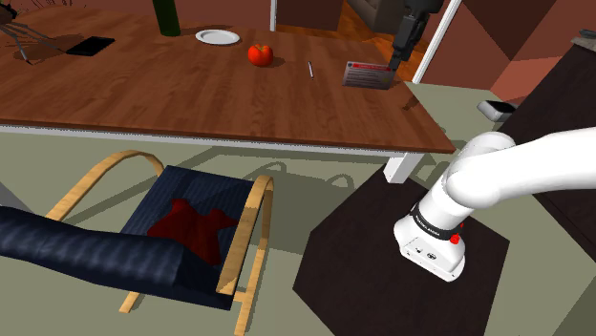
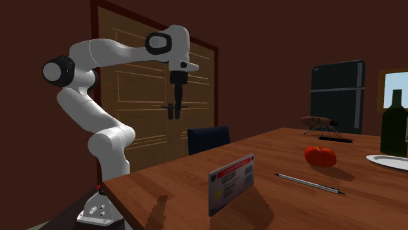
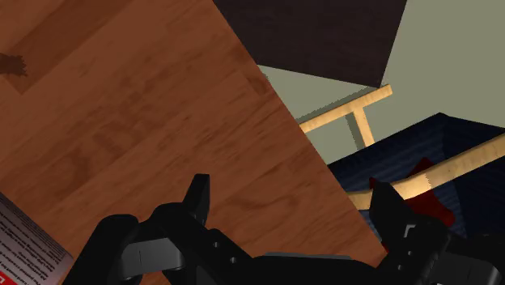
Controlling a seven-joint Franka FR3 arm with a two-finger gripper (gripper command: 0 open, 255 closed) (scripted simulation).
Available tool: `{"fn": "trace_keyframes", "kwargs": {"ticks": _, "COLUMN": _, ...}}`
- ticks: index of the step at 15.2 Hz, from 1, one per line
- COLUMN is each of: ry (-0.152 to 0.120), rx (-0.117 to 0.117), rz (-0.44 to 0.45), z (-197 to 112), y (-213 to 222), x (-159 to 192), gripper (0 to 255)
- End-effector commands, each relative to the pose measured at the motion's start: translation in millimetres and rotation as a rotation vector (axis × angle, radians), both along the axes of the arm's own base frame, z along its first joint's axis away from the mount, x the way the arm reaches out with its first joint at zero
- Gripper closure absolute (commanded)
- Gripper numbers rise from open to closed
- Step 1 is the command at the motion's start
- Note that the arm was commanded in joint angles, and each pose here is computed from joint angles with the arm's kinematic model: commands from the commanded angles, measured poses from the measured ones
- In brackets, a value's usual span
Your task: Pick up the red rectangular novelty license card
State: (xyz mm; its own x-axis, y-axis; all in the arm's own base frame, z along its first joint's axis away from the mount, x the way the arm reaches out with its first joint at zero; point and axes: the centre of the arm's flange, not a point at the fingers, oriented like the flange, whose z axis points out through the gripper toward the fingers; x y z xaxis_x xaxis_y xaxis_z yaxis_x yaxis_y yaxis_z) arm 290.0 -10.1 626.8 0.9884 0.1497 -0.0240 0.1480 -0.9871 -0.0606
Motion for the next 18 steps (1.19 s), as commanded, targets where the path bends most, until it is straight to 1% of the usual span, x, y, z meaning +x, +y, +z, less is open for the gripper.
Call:
{"fn": "trace_keyframes", "kwargs": {"ticks": 1, "ry": 0.0, "rx": 0.0, "rz": 0.0, "z": 0.0, "y": 0.0, "x": 0.0, "gripper": 0}}
{"fn": "trace_keyframes", "kwargs": {"ticks": 9, "ry": -0.007, "rx": -0.013, "rz": 0.189, "z": -27.9, "y": -90.6, "x": 39.9, "gripper": 0}}
{"fn": "trace_keyframes", "kwargs": {"ticks": 18, "ry": -0.016, "rx": -0.027, "rz": 0.402, "z": -57.6, "y": -181.9, "x": 104.5, "gripper": 0}}
